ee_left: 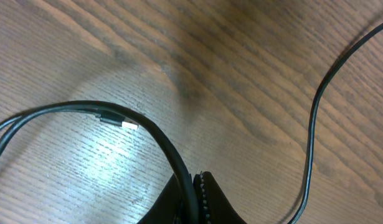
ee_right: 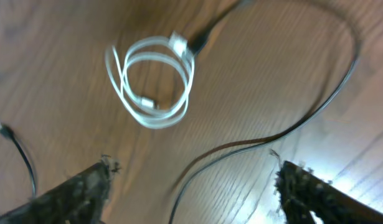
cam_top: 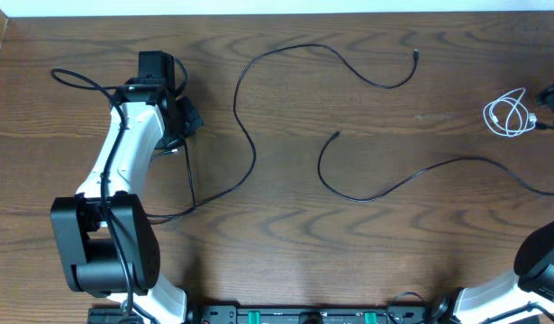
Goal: Untangle cables
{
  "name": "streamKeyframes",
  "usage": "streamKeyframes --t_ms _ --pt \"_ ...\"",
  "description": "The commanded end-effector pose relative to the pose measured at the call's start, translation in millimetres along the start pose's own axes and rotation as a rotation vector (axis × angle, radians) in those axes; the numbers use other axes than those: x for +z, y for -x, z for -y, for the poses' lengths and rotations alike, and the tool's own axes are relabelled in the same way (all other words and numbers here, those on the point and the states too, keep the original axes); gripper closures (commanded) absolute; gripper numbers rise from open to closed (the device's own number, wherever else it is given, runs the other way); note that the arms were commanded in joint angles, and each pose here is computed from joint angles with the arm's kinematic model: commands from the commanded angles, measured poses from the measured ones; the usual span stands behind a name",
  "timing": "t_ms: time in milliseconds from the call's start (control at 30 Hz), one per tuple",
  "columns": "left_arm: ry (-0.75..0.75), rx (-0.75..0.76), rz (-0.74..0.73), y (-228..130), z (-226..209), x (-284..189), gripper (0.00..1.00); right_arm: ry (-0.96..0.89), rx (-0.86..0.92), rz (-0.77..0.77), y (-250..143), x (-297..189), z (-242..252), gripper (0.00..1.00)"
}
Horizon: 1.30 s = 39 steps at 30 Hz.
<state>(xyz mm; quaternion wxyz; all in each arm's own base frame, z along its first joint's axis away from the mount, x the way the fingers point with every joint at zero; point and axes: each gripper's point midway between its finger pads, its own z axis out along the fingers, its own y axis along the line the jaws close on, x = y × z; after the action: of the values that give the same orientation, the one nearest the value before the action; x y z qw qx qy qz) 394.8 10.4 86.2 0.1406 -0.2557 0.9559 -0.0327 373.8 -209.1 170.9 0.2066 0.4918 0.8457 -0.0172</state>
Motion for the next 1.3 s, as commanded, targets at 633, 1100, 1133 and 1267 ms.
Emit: streamKeyframes --t_ms 633,1100,1133,1267 --pt "-0.208 0.140 0.273 37.5 99.8 2.6 0.72 0.384 -0.599 -0.186 -144.2 -7.2 -145.7 0.13" --pt "-0.306 0.166 0.362 56.4 141.6 109.7 0.45 0.482 -0.779 -0.177 -214.2 -17.5 -194.2 0.13" --pt "-0.309 0.167 0.356 55.0 142.0 112.5 0.45 0.485 -0.786 -0.179 -217.1 -18.5 -195.6 0.13" --pt "-0.286 0.201 0.338 49.1 137.8 126.4 0.81 0.494 -0.808 -0.185 -226.7 -21.7 -199.5 0.12"
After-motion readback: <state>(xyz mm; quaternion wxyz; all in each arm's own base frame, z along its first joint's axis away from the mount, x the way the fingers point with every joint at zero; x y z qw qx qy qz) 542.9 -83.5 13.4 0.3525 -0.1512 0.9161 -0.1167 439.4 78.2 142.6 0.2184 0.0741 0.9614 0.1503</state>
